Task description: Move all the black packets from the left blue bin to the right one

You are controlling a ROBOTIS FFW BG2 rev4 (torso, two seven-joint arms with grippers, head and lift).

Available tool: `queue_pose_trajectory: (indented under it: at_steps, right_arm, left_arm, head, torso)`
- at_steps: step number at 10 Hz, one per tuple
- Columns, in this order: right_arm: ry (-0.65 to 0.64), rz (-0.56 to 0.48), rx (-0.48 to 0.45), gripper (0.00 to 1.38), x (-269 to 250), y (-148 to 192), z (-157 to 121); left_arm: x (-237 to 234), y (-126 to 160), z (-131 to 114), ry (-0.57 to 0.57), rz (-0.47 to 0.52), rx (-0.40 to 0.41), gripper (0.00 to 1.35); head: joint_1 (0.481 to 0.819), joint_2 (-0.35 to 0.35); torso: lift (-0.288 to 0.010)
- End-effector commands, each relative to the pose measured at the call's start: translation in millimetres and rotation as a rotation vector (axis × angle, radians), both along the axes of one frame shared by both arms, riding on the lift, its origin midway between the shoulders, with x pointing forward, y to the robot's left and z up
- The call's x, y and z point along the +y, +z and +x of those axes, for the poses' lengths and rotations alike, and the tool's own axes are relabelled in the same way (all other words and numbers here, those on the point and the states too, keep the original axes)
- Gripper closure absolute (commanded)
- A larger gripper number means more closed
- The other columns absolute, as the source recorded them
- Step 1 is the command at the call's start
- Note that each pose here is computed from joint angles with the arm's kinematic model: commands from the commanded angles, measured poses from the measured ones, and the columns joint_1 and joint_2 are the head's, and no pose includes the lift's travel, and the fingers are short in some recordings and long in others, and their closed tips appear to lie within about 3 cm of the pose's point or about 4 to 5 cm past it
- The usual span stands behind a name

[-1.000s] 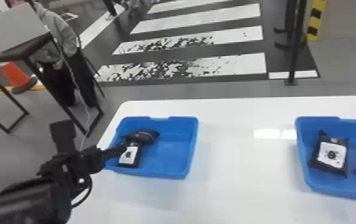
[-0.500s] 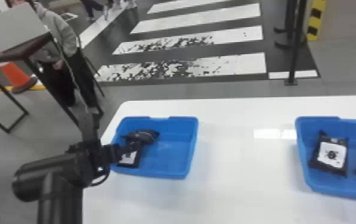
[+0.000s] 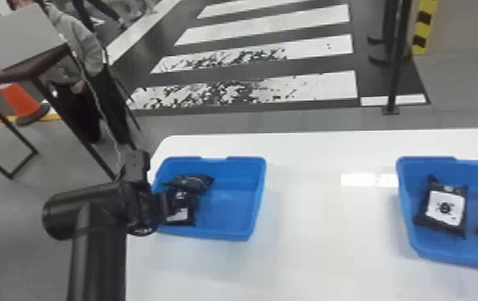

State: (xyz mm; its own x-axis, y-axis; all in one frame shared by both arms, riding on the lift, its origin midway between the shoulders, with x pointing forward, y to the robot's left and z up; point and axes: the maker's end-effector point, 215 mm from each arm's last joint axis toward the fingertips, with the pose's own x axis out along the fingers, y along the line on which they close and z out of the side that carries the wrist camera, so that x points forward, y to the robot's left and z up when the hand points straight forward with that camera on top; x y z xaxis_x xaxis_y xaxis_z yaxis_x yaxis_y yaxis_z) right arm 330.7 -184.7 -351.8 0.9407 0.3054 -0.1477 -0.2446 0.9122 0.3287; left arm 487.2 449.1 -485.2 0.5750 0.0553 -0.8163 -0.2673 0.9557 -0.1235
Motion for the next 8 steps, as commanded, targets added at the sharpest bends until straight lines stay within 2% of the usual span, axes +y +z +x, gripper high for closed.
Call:
queue_pose_trajectory:
  at_steps: [1, 3, 5, 6, 8]
  right_arm:
    - [0.002, 0.006, 0.005, 0.16, 1, -1, 0]
    - [0.007, 0.01, 0.009, 0.16, 2, -3, 0]
    - [0.011, 0.023, 0.022, 0.17, 3, -7, -2]
    - [0.013, 0.024, 0.02, 0.17, 4, -5, -1]
    - [0.016, 0.025, 0.019, 0.17, 5, -5, 0]
  left_arm:
    - [-9, -9, -12, -0.012, -0.014, 0.07, 0.71]
    - [-8, -13, -21, -0.005, -0.017, 0.095, 1.22]
    - [-11, -10, -18, -0.027, -0.018, 0.074, 1.21]
    - [-13, 3, -18, -0.044, -0.004, 0.039, 1.21]
    - [-45, 33, -19, -0.121, -0.038, -0.058, 1.21]
  head:
    - [0.695, 0.35]
    - [0.695, 0.349]
    - [0.695, 0.35]
    - [0.695, 0.35]
    - [0.695, 0.341]
  torso:
    - [-0.138]
    - [-0.138]
    - [-0.138]
    - [-0.138]
    - [-0.138]
